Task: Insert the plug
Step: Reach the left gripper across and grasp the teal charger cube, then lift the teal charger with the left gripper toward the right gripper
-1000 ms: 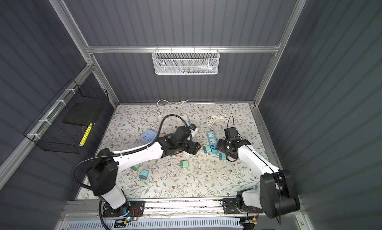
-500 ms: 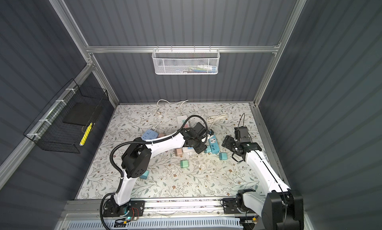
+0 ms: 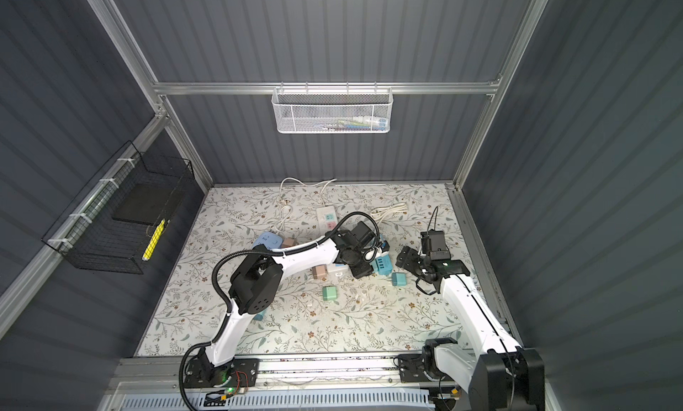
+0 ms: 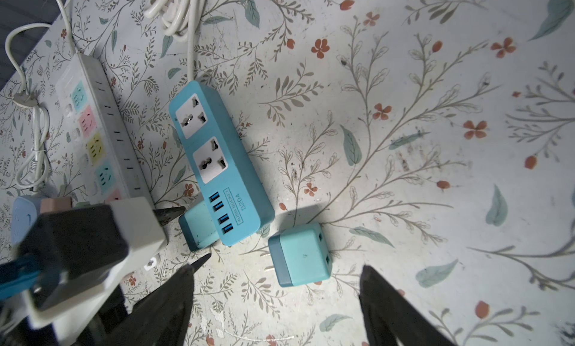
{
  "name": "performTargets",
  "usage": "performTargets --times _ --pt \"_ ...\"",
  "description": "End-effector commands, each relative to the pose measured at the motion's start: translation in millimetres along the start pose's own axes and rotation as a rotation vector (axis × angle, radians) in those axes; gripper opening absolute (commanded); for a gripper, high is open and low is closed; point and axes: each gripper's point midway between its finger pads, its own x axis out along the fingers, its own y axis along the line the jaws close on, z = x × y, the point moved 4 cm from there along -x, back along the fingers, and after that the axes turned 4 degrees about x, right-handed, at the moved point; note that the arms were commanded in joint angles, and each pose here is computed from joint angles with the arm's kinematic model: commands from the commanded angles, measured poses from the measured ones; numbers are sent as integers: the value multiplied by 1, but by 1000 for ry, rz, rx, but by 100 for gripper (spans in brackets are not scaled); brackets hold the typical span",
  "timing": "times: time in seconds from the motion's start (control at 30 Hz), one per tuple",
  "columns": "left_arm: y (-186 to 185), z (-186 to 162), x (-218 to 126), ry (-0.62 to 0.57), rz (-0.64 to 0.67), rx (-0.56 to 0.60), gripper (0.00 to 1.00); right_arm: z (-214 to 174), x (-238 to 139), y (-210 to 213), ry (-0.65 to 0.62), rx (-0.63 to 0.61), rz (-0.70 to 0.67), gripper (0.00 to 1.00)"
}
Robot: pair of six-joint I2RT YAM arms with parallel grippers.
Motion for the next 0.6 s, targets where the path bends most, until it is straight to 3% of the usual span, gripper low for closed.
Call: performTargets --times 0.0,0.57 --pt "0 7 2 -13 7 27 56 -5 -2 -3 9 -7 5 84" --pt "1 -3 21 16 11 19 51 -7 -8 0 12 -28 29 84"
